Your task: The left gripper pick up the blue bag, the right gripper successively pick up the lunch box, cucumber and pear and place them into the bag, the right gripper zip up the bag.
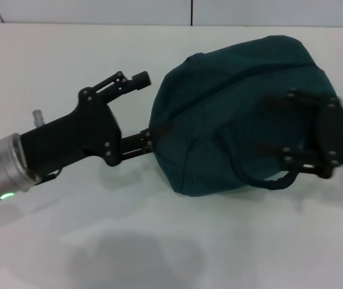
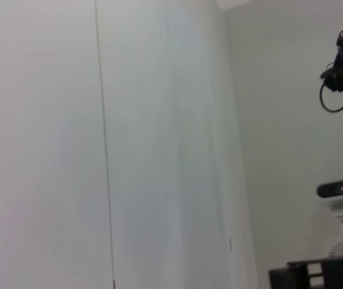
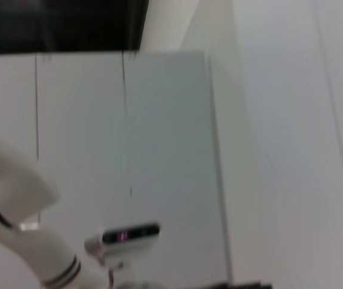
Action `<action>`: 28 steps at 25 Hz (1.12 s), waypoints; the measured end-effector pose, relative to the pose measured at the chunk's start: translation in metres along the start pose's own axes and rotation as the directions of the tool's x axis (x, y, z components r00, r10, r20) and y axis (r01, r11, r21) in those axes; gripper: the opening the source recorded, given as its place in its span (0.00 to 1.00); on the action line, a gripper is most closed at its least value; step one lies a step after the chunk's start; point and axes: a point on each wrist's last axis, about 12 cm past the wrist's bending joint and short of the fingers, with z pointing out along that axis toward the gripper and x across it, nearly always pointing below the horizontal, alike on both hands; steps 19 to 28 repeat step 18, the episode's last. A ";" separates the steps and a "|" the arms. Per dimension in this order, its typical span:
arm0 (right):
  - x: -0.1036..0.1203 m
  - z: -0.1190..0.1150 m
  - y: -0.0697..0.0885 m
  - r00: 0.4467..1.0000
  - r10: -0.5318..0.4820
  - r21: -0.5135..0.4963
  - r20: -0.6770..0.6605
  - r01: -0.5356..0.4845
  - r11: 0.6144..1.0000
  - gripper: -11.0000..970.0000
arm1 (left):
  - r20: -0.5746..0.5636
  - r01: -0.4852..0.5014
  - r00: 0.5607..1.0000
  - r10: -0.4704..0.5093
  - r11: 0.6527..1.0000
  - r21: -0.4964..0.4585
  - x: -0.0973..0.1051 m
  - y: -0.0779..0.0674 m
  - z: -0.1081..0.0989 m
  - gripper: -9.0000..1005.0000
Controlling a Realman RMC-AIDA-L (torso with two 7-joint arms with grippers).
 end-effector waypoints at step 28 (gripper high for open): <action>0.000 0.032 -0.005 0.993 -0.065 -0.019 -0.099 0.064 0.998 0.78 | -0.002 0.027 1.000 -0.027 1.000 -0.014 -0.004 -0.006 -0.023 0.80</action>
